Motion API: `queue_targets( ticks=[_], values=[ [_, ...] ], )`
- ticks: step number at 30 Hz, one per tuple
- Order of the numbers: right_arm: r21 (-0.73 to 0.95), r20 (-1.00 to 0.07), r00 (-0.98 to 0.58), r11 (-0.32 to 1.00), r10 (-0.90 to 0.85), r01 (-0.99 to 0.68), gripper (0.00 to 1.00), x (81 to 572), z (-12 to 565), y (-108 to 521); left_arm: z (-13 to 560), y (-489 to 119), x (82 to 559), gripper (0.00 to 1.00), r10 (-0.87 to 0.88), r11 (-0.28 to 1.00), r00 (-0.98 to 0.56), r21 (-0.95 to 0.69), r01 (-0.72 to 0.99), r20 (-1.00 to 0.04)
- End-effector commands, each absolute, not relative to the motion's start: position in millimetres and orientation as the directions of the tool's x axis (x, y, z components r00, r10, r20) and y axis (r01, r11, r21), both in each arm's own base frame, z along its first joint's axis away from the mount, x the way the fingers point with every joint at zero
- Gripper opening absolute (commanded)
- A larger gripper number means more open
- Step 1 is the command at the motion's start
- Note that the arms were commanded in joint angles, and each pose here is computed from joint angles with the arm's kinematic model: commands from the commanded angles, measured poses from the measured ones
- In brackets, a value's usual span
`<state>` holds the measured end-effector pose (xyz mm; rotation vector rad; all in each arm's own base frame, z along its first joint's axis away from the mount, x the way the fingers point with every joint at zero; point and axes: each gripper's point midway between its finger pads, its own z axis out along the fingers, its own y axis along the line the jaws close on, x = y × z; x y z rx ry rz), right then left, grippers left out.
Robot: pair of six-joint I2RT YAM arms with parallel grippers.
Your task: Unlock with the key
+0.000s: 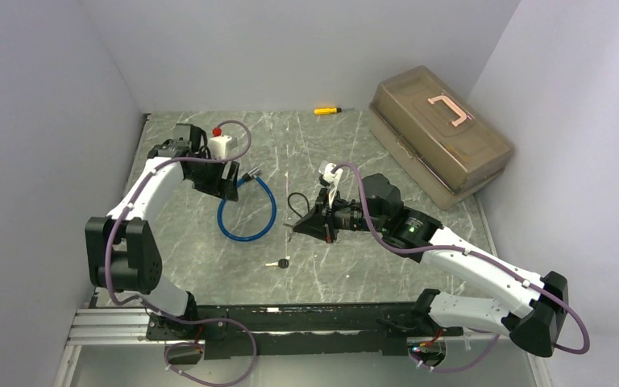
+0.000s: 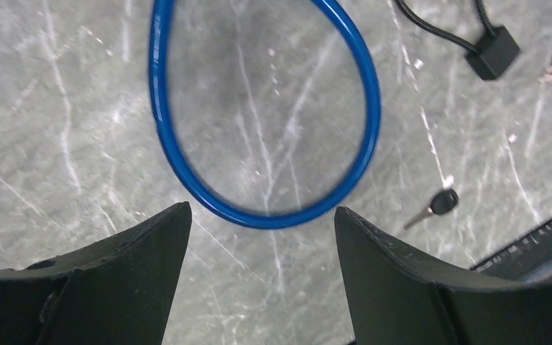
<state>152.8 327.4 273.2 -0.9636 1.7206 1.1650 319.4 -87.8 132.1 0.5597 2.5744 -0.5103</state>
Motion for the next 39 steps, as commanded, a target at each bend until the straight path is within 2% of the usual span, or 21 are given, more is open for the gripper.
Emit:
queue_targets(
  ticks=[1, 4, 9, 15, 23, 27, 30, 32, 36, 39],
  values=[
    [0.307, -0.934, -0.343, 0.261, -0.103, -0.915, 0.00, 153.0, 286.7, 327.3, 136.4, -85.6, 371.6, 0.78, 0.271, 0.884, -0.757, -0.157, 0.440, -0.594],
    [0.304, -0.937, -0.337, 0.261, -0.095, -0.916, 0.00, 153.8, 289.2, 327.7, 123.3, -94.5, 388.5, 0.76, 0.366, 0.845, -0.740, -0.133, 0.519, -0.564],
    [0.297, -0.939, -0.331, 0.257, -0.098, -0.920, 0.00, 156.3, 292.5, 330.2, 82.3, -95.6, 404.9, 0.70, 0.513, 0.800, -0.738, -0.069, 0.597, -0.439],
    [0.287, -0.944, -0.318, 0.253, -0.090, -0.924, 0.00, 155.3, 299.8, 328.1, 53.3, -91.6, 408.9, 0.69, 0.532, 0.802, -0.753, -0.056, 0.595, -0.387],
    [0.290, -0.943, -0.319, 0.234, -0.094, -0.928, 0.00, 152.4, 302.0, 329.4, 43.7, -90.5, 422.2, 0.69, 0.533, 0.807, -0.751, -0.035, 0.590, -0.389],
    [0.291, -0.943, -0.319, 0.230, -0.092, -0.929, 0.00, 151.6, 302.3, 329.4, 41.4, -94.6, 427.2, 0.59, 0.546, 0.793, -0.745, -0.051, 0.607, -0.385],
    [0.288, -0.942, -0.318, 0.230, -0.103, -0.929, 0.00, 151.6, 303.9, 329.0, 39.7, -97.0, 428.8, 0.58, 0.548, 0.791, -0.745, -0.055, 0.610, -0.380],
    [0.284, -0.942, -0.315, 0.229, -0.114, -0.931, 0.00, 152.2, 306.2, 329.2, 36.9, -97.1, 429.3, 0.53, 0.552, 0.791, -0.744, -0.045, 0.610, -0.377],
    [0.269, -0.946, -0.302, 0.230, -0.120, -0.935, 0.00, 154.5, 314.7, 329.4, 23.4, -93.7, 424.0, 0.54, 0.584, 0.790, -0.745, 0.014, 0.613, -0.321],
    [0.265, -0.947, -0.298, 0.233, -0.120, -0.936, 0.00, 157.2, 318.7, 330.3, 19.0, -98.2, 418.0, 0.48, 0.592, 0.785, -0.744, 0.013, 0.619, -0.309]
  ],
)
